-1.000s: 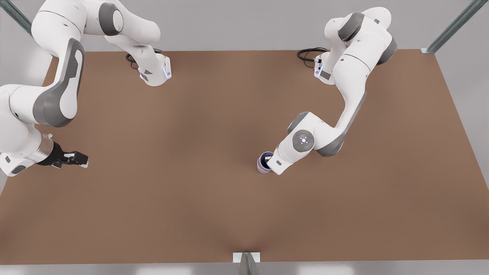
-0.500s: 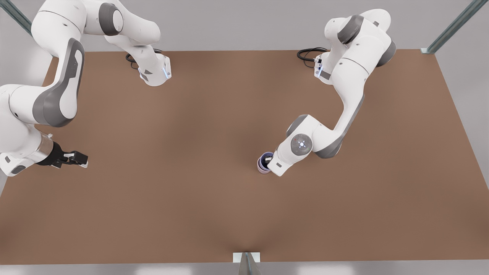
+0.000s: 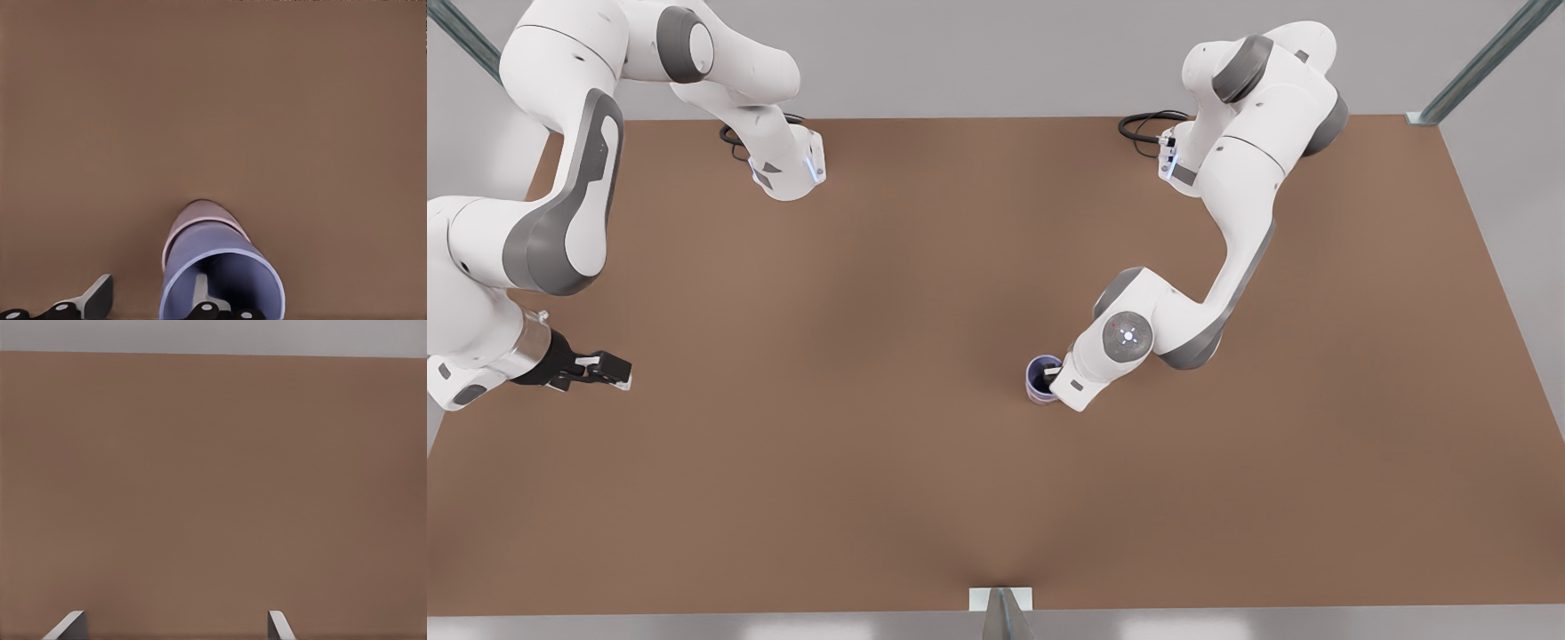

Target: Stack the cups, with the pink cup at the bottom and the purple cup at the top

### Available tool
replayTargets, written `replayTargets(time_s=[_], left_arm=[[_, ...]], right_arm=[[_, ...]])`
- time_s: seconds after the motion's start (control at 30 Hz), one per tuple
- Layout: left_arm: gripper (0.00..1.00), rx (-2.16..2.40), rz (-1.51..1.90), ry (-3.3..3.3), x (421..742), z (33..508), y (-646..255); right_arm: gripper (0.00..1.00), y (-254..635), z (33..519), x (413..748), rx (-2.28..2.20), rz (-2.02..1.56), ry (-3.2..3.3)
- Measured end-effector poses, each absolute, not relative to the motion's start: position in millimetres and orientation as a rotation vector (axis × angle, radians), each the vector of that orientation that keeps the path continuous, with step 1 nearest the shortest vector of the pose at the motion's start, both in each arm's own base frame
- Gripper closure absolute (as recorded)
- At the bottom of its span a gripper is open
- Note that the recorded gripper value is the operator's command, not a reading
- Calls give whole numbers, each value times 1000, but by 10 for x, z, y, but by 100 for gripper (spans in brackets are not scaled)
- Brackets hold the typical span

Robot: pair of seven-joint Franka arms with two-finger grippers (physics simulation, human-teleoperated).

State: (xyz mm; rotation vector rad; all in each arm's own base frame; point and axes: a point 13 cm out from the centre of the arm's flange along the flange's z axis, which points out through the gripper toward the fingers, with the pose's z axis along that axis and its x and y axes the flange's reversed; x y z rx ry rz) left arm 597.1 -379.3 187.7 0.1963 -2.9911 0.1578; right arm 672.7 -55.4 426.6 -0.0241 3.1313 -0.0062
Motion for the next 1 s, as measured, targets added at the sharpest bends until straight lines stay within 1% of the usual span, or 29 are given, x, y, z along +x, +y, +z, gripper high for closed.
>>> replayTargets(time_s=[0.27,0.37,0.43,0.53,0.6,0.67,0.77,0.8,0.87,0.93,1.0], left_arm=[[0,198,151,-2997,5984,1882,-3783],[0,201,162,-3008,5997,1990,-3810],[0,204,186,-3029,6024,2217,-3860],[0,267,216,-3072,6342,2743,-3664],[0,341,138,-3098,6579,3017,-3140],[0,412,19,-3116,6697,3331,-2490],[0,451,-91,-3138,6625,3937,-1807],[0,463,-107,-3145,6555,4159,-1592],[0,423,-144,-3149,6355,4433,-1354],[0,382,-172,-3137,6175,4555,-1120],[0,343,-143,-3112,6129,4516,-988]], right_arm=[[0,-553,4271,6730,-25,-6,3130],[0,-551,4271,6731,-26,-6,3129],[0,-535,4270,6732,-30,-6,3129],[0,-551,4272,6732,-26,-6,3129],[0,-553,4278,6731,-26,-7,3128],[0,-561,4281,6730,-24,-7,3128],[0,-567,4288,6728,-23,-7,3127],[0,-566,4289,6728,-23,-7,3126],[0,-567,4289,6728,-23,-7,3126],[0,-567,4289,6728,-23,-7,3126],[0,-565,4286,6729,-24,-7,3127]])
